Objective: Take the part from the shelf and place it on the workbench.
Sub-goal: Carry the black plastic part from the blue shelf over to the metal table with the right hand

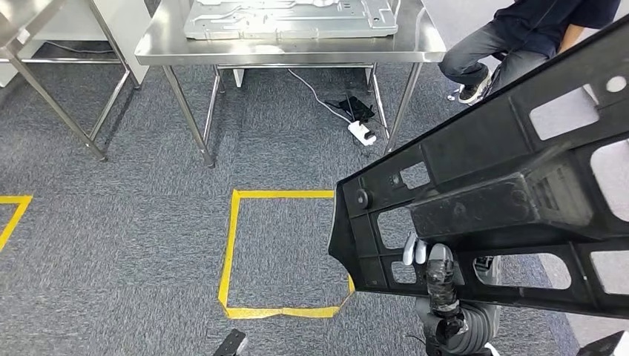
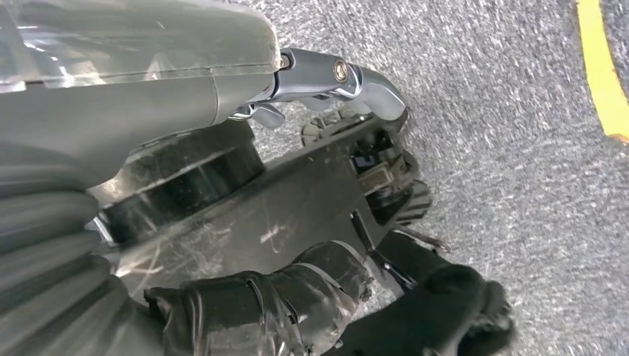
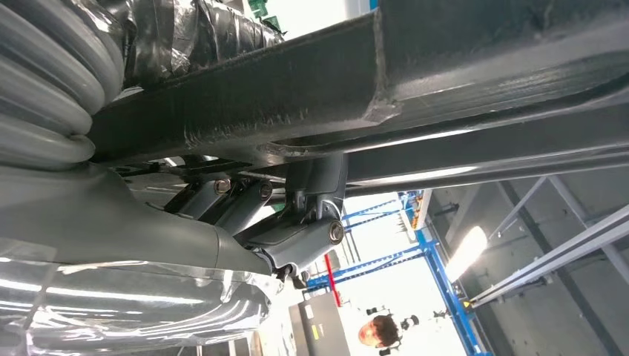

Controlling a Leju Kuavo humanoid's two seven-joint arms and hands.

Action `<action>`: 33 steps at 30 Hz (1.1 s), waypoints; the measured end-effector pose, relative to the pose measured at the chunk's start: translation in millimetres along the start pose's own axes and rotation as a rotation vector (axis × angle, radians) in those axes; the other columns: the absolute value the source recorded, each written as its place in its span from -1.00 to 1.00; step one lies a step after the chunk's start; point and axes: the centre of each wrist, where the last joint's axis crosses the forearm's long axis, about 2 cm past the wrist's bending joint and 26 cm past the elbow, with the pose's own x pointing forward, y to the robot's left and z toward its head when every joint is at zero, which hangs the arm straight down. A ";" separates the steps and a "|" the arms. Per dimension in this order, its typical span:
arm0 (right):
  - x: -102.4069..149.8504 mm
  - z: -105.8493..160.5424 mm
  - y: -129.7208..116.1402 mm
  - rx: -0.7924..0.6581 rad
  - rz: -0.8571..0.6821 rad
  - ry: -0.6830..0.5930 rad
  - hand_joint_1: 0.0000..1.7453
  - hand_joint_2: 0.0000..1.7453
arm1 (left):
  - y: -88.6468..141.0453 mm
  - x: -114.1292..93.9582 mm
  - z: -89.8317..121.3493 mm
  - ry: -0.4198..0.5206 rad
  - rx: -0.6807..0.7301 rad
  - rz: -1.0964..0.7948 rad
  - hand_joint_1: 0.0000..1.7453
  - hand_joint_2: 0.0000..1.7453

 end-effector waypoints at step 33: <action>-0.5 -0.6 -3.5 0.003 0.013 0.015 1.00 1.00 | 0.5 -2.5 0.9 0.011 -0.006 -0.009 -1.00 1.00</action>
